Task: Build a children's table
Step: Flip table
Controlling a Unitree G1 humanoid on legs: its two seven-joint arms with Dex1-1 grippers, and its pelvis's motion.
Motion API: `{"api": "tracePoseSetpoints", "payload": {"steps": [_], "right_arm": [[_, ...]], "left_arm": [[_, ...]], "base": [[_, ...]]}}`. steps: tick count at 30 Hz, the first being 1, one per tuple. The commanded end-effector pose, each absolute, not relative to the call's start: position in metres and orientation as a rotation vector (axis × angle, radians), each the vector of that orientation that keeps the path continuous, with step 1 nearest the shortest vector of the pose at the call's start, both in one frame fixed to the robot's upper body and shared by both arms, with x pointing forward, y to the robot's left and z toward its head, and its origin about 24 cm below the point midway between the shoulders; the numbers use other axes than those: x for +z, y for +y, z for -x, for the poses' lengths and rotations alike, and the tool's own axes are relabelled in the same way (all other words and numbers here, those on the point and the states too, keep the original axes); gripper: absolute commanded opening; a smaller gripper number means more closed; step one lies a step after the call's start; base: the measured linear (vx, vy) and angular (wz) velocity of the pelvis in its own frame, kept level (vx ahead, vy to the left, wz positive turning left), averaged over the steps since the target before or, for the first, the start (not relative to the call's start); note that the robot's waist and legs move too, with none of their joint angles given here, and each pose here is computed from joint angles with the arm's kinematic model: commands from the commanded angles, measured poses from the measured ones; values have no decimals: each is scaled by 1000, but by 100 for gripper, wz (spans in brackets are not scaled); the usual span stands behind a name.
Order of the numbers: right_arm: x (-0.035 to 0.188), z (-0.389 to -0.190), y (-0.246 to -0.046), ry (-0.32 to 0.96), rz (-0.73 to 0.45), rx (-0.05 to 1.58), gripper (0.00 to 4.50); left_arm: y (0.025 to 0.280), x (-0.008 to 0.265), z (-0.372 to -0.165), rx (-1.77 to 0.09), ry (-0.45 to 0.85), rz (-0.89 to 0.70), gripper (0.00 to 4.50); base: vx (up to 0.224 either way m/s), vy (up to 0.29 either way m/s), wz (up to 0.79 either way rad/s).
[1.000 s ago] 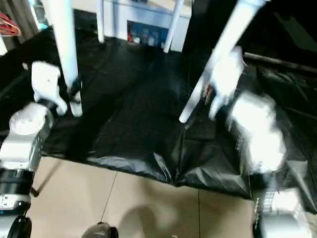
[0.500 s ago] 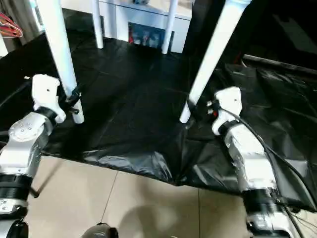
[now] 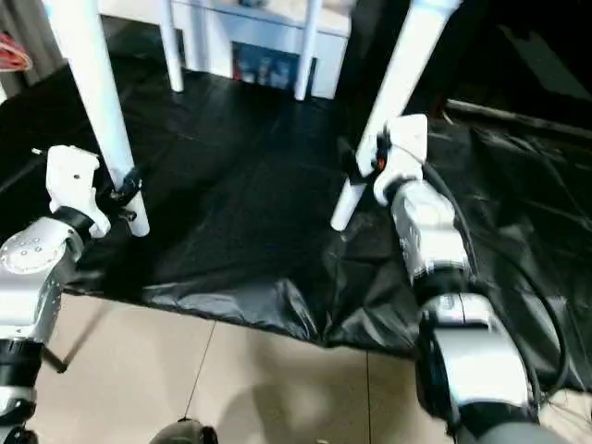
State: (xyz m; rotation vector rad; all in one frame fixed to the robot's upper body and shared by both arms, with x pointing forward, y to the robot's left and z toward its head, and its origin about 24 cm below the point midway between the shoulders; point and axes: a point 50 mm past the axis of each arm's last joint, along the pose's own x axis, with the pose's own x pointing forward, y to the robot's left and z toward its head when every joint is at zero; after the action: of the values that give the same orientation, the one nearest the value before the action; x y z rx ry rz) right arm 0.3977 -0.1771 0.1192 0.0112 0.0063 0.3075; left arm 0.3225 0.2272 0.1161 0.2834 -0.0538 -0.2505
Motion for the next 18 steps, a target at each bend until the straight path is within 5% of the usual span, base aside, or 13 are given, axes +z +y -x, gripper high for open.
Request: {"api": "tracePoseSetpoints", "payload": {"steps": [1, 10, 18], "right_arm": [[116, -399, -177, 29, -7, 363, 450], [113, -387, -164, 63, -24, 802, 450], [101, -364, -181, 45, -2, 1013, 374]], "left_arm": [[221, 95, -310, -366, 72, -378, 159], [226, 100, -301, -382, 84, -400, 159], [218, 103, -316, -424, 79, -414, 159]], "base": [[0, 0, 0], [0, 0, 0], [0, 0, 0]]}}
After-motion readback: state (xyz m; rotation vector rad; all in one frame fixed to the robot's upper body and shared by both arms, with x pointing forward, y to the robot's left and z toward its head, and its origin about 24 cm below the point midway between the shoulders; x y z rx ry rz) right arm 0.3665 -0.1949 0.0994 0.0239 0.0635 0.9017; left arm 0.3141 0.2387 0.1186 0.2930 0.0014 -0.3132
